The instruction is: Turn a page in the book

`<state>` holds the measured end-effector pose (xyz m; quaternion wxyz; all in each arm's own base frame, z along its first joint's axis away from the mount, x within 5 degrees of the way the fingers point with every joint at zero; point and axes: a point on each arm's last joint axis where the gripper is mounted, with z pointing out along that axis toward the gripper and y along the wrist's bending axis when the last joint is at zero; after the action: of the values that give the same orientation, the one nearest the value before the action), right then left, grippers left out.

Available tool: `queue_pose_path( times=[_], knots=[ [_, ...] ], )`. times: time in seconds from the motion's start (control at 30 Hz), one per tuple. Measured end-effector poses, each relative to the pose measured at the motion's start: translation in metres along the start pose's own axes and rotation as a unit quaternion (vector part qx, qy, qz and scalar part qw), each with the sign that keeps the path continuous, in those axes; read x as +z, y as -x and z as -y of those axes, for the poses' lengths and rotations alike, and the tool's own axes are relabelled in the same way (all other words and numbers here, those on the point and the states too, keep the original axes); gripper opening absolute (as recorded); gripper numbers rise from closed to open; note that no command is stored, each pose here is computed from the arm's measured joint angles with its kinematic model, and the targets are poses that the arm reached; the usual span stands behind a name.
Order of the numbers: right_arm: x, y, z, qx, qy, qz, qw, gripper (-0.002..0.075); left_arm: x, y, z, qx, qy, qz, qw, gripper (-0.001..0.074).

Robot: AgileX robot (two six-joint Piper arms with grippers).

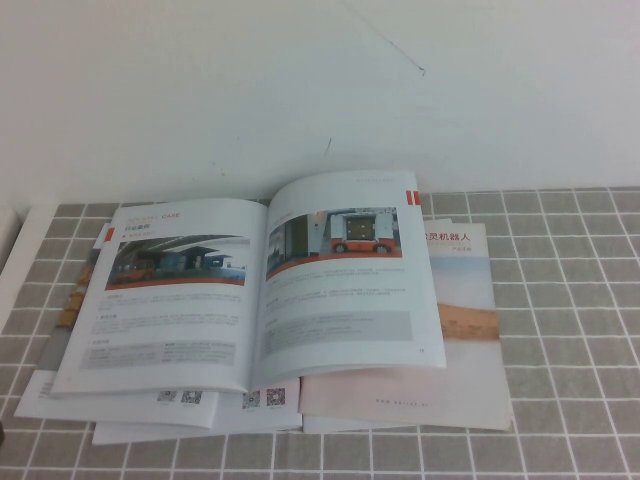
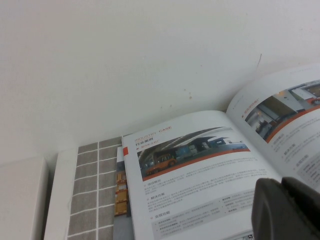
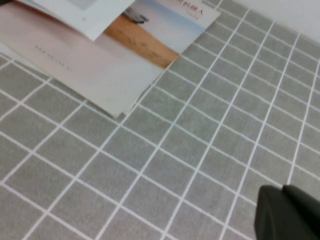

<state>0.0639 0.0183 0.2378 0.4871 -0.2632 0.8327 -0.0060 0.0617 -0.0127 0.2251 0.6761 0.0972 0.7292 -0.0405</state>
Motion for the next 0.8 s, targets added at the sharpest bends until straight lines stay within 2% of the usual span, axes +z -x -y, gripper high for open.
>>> queue_pose_path(
  times=[0.2, 0.5, 0.8],
  knots=[
    [0.013, -0.022, -0.008, 0.005, 0.014, -0.039, 0.999, -0.0002, 0.0, 0.0, 0.0, 0.0, 0.0, 0.0, 1.0, -0.0003],
    [0.016, -0.025, -0.01, 0.013, 0.018, -0.034, 0.999, -0.0002, 0.001, -0.002, 0.0, 0.0, 0.001, 0.0, 1.0, -0.0003],
    [0.016, -0.024, -0.01, 0.013, 0.018, -0.03, 0.999, -0.0002, 0.002, -0.04, 0.003, -0.001, -0.005, -0.051, 0.999, -0.0003]
  ],
)
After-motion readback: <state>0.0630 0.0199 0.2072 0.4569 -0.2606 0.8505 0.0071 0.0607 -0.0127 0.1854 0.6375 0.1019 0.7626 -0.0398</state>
